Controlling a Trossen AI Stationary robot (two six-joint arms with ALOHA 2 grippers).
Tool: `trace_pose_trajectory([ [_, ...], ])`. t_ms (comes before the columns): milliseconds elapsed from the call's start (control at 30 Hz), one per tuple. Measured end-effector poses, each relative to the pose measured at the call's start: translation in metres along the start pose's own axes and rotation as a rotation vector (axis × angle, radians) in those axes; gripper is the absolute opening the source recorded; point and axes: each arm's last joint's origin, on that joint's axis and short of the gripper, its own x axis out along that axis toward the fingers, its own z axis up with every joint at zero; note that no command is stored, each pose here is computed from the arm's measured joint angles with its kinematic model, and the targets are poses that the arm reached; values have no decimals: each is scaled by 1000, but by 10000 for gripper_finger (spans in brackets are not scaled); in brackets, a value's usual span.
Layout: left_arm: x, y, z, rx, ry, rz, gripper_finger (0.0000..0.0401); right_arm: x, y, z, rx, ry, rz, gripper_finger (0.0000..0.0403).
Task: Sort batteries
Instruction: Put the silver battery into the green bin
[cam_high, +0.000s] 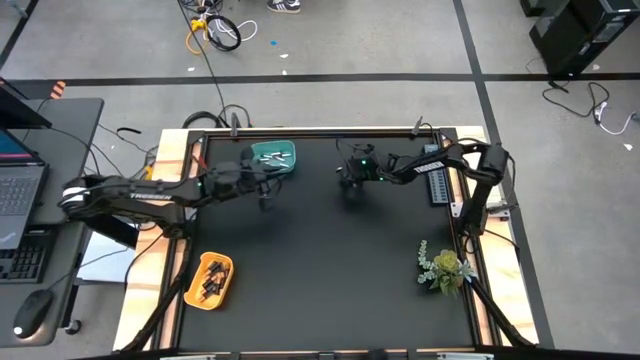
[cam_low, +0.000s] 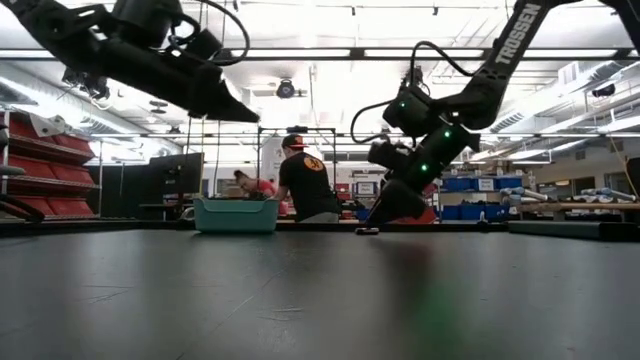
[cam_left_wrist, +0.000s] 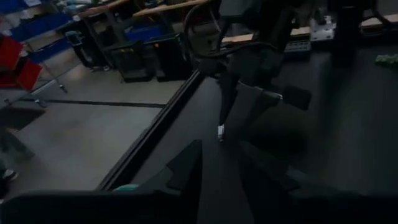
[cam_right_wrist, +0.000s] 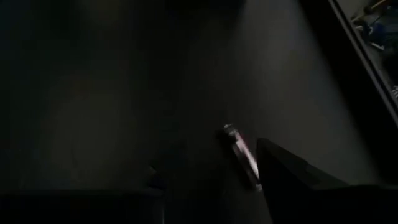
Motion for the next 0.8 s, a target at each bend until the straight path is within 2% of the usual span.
trace_pose_trajectory([
  [200, -5, -4, -5, -5, 48, 25, 115, -4, 1, 7, -55, -21, -3, 169],
  [333, -5, -4, -4, -7, 38, 35, 115, -4, -9, -4, -8, 20, 65, 161],
  [533, -5, -3, 1, -13, -9, 44, 115, -4, -19, -10, 21, 36, 78, 149],
  [800, -5, -3, 1, -6, -9, 44, 115, -5, -16, -15, 57, 63, 157, 138],
])
